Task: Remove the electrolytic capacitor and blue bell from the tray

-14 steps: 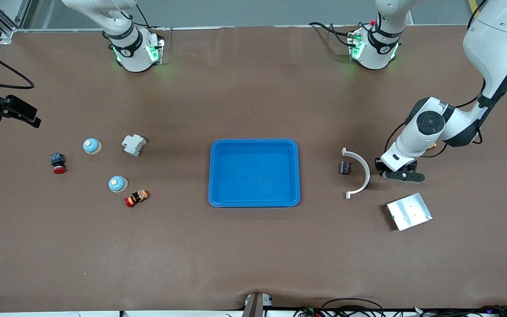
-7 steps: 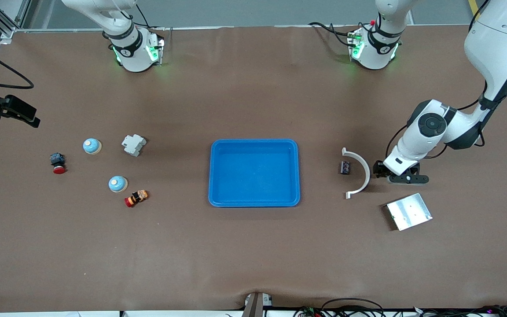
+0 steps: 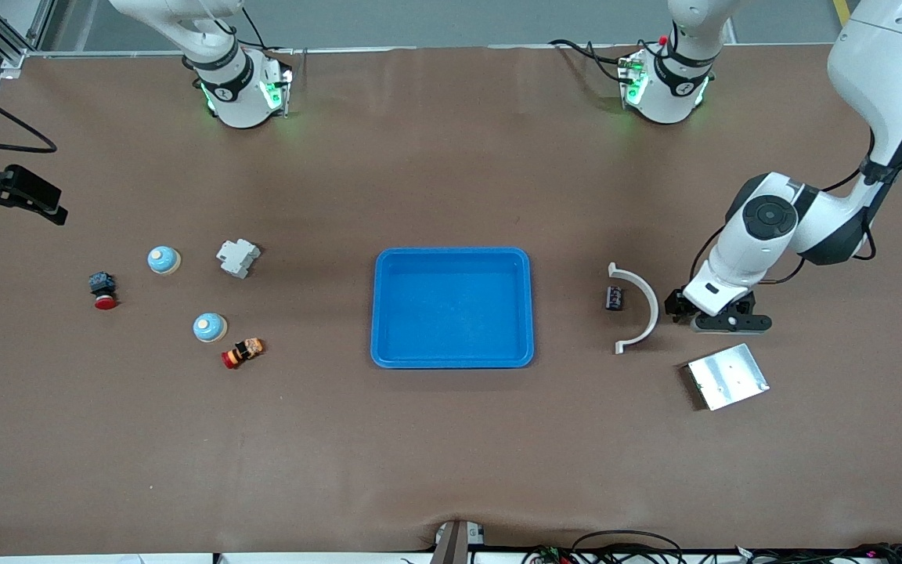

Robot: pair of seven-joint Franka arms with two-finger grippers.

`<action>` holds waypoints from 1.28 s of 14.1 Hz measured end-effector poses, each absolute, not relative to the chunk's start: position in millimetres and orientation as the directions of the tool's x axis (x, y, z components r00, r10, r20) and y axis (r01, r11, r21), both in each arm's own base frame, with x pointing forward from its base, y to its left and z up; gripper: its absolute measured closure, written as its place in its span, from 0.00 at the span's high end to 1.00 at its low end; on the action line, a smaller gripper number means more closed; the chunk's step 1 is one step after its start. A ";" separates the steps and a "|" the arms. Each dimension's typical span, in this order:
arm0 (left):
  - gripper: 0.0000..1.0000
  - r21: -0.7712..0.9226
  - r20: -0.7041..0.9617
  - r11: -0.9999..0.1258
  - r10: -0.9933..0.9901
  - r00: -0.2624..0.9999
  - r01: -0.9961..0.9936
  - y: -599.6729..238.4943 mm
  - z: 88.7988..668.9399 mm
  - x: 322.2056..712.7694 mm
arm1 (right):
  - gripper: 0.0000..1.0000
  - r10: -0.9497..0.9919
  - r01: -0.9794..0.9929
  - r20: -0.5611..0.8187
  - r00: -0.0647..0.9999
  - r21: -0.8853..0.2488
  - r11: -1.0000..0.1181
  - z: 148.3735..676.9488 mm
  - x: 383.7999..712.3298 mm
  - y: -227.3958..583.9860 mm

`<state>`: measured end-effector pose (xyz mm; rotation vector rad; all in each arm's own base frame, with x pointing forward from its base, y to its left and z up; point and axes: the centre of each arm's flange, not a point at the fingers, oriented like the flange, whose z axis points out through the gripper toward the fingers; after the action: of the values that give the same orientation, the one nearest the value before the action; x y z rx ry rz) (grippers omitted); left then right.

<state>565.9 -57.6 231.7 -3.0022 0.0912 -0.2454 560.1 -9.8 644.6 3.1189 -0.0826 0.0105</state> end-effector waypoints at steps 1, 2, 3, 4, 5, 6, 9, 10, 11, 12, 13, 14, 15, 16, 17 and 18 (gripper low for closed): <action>1.00 -0.134 0.139 -0.990 -0.063 0.988 -0.044 -58.1 240.3 572.0 | 1.00 -0.055 -0.055 0.007 0.998 0.021 -0.998 644.6 560.1 -10.7; 1.00 -0.127 0.115 -0.991 -0.057 0.992 -0.042 -57.4 252.3 579.5 | 1.00 -0.056 -0.056 0.007 0.998 0.021 -0.998 644.6 560.1 -11.2; 1.00 -0.112 0.091 -0.993 -0.052 0.995 -0.041 -55.4 269.1 588.7 | 1.00 -0.061 -0.061 0.007 0.998 0.021 -0.998 644.6 560.1 -11.6; 1.00 -0.099 0.073 -0.994 -0.049 0.996 -0.042 -50.7 290.5 599.5 | 1.00 -0.072 -0.072 0.008 0.997 0.021 -0.997 644.7 560.1 -11.8; 1.00 -0.094 0.057 -0.995 -0.048 0.997 -0.042 -43.2 315.9 611.4 | 1.00 -0.083 -0.083 0.008 0.997 0.020 -0.996 644.6 560.2 -11.8; 1.00 -0.090 0.046 -0.995 -0.042 0.998 -0.038 -34.7 341.4 622.5 | 1.00 -0.091 -0.091 0.008 0.996 0.016 -0.996 644.6 560.2 -11.6; 1.00 -0.064 0.039 -0.998 -0.014 0.999 -0.011 -25.2 403.4 642.7 | 1.00 -0.099 -0.100 0.010 0.995 0.012 -0.995 644.6 560.4 -11.3; 1.00 -0.065 0.033 -0.998 -0.012 0.999 -0.009 -26.4 413.7 643.9 | 1.00 -0.104 -0.104 0.011 0.994 0.012 -0.994 644.7 560.6 -11.3; 1.00 -0.065 0.023 -0.998 -0.012 1.000 -0.010 -29.2 420.1 643.5 | 1.00 -0.106 -0.107 0.013 0.994 0.011 -0.994 644.9 560.8 -11.3; 1.00 -0.059 0.013 -0.998 -0.008 1.000 -0.007 -32.1 426.7 642.8 | 1.00 -0.108 -0.108 0.015 0.994 0.011 -0.994 645.0 561.0 -11.3; 1.00 -0.050 0.005 -0.999 -0.006 1.000 -0.006 -35.0 434.9 642.7 | 1.00 -0.108 -0.109 0.016 0.994 0.011 -0.994 645.1 561.1 -11.4; 1.00 -0.051 -0.004 -0.999 -0.008 1.000 -0.008 -38.0 444.5 643.4 | 1.00 -0.109 -0.109 0.018 0.994 0.011 -0.994 645.2 561.3 -11.6; 1.00 -0.056 -0.016 -0.998 -0.003 1.000 -0.004 -41.0 453.7 644.9 | 1.00 -0.110 -0.110 0.022 0.994 0.010 -0.994 645.6 561.8 -11.9; 1.00 -0.053 -0.026 -0.999 0.008 1.000 0.006 -45.5 463.4 647.1 | 1.00 -0.111 -0.112 0.026 0.993 0.010 -0.994 645.9 562.1 -12.4; 1.00 -0.042 -0.026 -0.999 0.014 1.000 0.013 -49.4 474.2 648.7 | 1.00 -0.112 -0.113 0.030 0.993 0.009 -0.994 646.0 562.6 -12.9; 1.00 -0.029 -0.020 -1.000 0.002 1.000 0.001 -52.3 487.2 648.1 | 1.00 -0.113 -0.113 0.034 0.993 0.008 -0.994 645.9 563.3 -13.2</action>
<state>648.1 -52.3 487.2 -3.1127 -0.0021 0.0309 563.3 -13.2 645.9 3.1261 -0.1774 0.0531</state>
